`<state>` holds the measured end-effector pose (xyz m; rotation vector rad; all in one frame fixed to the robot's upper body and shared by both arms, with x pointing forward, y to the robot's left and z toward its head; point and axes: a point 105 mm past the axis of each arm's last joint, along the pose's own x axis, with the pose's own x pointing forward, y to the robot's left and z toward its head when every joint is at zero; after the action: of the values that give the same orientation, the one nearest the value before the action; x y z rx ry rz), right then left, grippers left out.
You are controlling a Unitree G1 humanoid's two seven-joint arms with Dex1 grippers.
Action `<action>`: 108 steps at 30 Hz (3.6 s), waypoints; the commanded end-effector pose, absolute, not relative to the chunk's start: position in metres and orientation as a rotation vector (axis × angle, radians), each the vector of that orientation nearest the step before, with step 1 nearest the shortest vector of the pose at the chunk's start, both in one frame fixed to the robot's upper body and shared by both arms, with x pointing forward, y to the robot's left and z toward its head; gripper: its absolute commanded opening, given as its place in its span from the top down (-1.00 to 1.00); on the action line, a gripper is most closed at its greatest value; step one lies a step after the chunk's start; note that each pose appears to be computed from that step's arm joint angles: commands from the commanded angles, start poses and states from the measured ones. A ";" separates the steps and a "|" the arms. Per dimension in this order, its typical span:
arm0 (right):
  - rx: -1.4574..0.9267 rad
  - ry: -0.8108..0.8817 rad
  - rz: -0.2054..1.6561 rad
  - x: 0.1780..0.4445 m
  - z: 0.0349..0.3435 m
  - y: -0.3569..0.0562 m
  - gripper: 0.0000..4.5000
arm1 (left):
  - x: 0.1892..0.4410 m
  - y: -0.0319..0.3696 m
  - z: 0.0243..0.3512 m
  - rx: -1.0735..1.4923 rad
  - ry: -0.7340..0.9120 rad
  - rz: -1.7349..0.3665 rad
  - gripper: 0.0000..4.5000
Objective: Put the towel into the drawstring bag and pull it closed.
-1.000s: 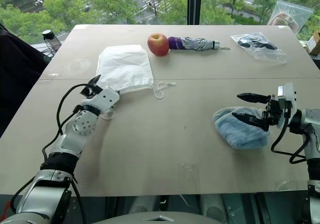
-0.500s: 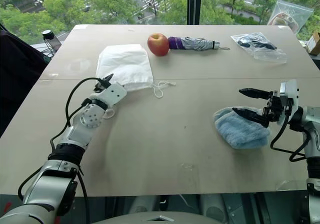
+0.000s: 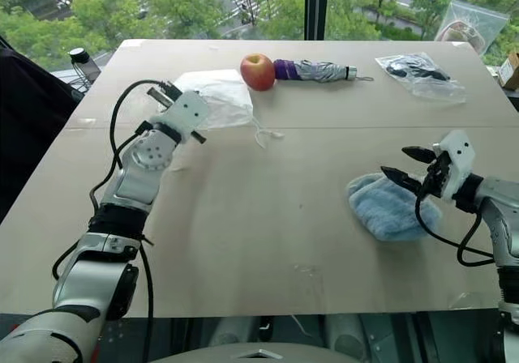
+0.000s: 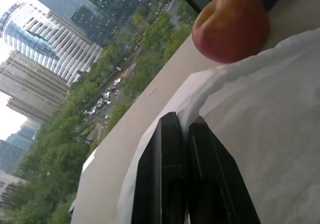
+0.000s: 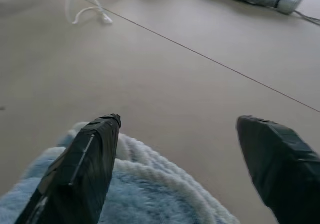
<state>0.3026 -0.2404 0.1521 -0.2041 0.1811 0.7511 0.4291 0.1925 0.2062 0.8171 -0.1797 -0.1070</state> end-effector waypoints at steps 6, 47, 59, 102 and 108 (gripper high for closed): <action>-0.373 0.370 0.658 0.276 0.131 -0.263 -0.98 | 0.430 0.188 0.226 0.767 -0.164 -0.123 1.00; 0.559 0.373 0.815 0.294 0.132 -0.154 0.98 | 0.413 0.165 0.221 0.408 -0.098 -0.259 1.00; 0.884 0.233 0.835 0.321 0.186 -0.066 0.98 | 0.388 0.138 0.222 0.167 -0.029 -0.510 1.00; 1.357 0.318 0.863 0.365 0.220 0.021 0.98 | 0.346 0.075 0.201 -0.067 0.098 -0.867 1.00; 1.459 0.269 0.815 0.380 0.227 0.011 0.98 | 0.332 0.066 0.201 -0.078 0.103 -0.944 1.00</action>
<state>0.3952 -0.0340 0.1807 1.4116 0.2991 0.6056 0.3402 0.0724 0.1893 -0.0879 0.1501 -0.8972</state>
